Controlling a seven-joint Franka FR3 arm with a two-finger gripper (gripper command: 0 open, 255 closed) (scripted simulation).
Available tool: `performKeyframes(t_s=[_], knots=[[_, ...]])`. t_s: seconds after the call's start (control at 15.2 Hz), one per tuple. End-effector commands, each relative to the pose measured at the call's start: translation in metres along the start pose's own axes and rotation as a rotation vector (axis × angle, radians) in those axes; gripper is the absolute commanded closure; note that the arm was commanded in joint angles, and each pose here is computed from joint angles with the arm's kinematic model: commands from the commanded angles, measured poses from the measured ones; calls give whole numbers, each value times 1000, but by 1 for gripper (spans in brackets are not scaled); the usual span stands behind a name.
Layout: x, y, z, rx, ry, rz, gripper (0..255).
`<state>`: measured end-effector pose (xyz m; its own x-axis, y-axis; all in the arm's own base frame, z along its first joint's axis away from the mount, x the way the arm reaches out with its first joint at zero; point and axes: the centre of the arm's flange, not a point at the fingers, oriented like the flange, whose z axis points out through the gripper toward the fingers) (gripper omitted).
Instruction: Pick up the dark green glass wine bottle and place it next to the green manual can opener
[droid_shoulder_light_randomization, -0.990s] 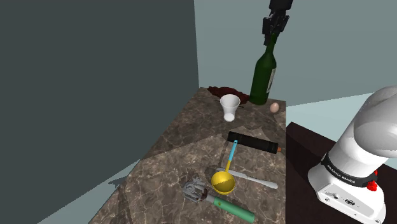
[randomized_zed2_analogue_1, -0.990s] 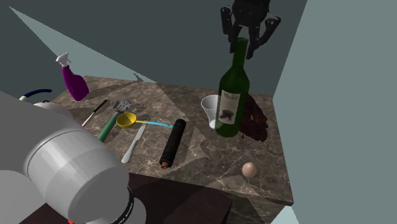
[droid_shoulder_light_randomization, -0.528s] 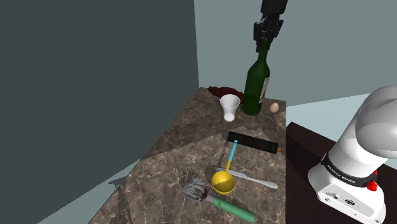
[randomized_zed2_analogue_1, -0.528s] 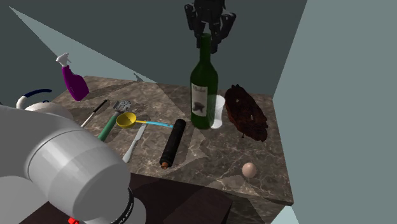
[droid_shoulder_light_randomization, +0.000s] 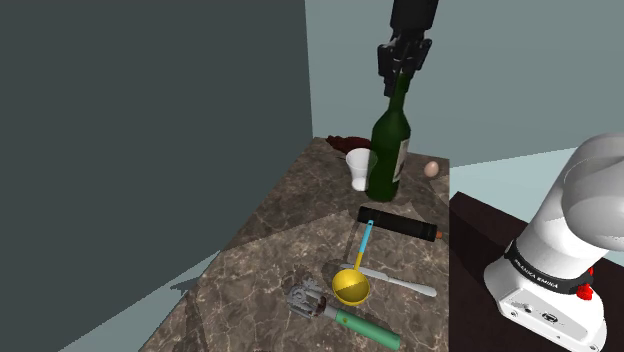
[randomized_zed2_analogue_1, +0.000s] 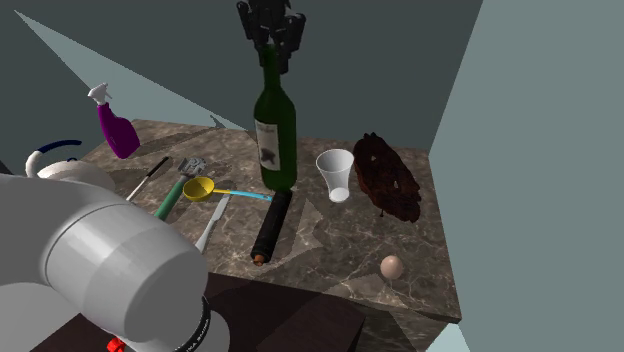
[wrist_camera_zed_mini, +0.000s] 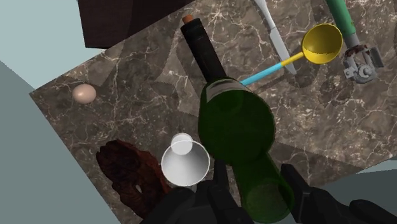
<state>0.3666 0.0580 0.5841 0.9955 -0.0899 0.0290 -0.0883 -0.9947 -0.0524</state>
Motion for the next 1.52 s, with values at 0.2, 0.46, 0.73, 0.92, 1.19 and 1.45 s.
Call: performKeyframes(t_s=[0.2,0.46,0.73,0.92,1.19,1.45], knots=[[-17,-63,1,0,0,2,255],[-31,-114,4,0,0,2,255],[-46,-165,6,0,0,2,255],[-57,-203,7,0,0,2,255],[-71,-254,9,0,0,2,255],[-86,-304,12,0,0,2,255]])
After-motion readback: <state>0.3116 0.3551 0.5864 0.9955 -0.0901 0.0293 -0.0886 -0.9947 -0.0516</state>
